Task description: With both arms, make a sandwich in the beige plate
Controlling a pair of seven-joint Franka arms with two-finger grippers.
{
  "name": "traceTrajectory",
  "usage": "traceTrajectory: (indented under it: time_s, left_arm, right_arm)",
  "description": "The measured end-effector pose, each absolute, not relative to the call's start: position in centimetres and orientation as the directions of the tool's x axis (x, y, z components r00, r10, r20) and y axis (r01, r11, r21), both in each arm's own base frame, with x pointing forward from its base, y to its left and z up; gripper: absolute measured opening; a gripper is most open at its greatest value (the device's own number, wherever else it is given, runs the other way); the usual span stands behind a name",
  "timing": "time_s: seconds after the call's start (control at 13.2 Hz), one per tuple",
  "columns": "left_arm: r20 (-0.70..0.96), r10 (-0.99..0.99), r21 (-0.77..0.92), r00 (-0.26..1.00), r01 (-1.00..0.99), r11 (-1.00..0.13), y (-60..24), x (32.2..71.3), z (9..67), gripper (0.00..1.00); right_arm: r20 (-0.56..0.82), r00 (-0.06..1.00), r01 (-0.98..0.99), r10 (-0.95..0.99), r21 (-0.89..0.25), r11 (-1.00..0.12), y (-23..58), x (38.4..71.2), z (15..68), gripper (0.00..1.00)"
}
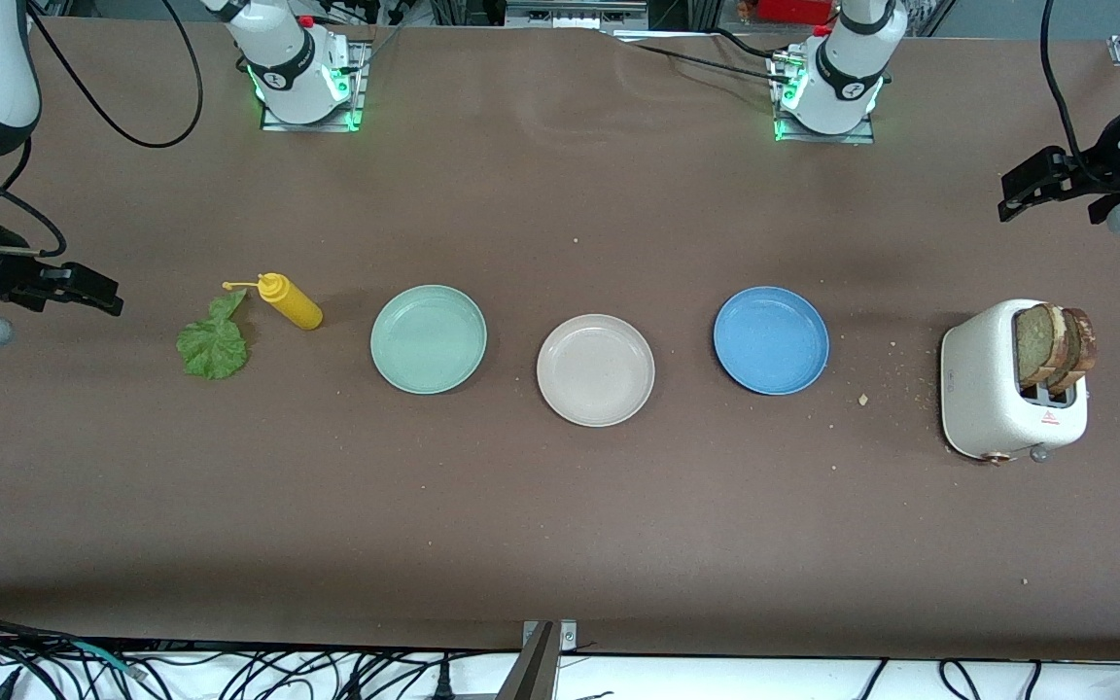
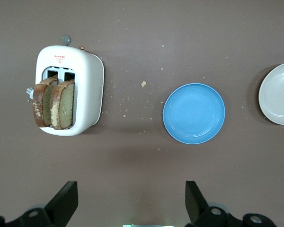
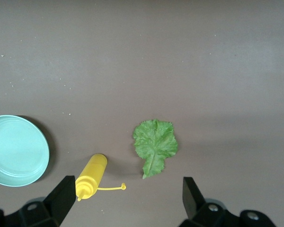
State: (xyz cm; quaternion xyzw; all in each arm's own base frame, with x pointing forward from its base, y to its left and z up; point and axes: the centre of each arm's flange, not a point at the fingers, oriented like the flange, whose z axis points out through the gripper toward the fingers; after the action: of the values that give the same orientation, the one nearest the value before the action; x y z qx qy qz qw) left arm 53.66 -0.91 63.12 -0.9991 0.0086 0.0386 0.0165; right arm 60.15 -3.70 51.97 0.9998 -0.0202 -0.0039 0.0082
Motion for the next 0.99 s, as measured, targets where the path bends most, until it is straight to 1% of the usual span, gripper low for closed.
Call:
traceTrajectory:
  time_s: [0.99]
  left_arm:
    - [-0.078, -0.03, -0.039, 0.997, -0.033, -0.999, -1.04, 53.66, 63.13, 1.0]
  right_arm:
    - [-0.008, 0.999, -0.042, -0.042, 0.017, -0.999, -3.8, 60.14, 51.95, 1.0]
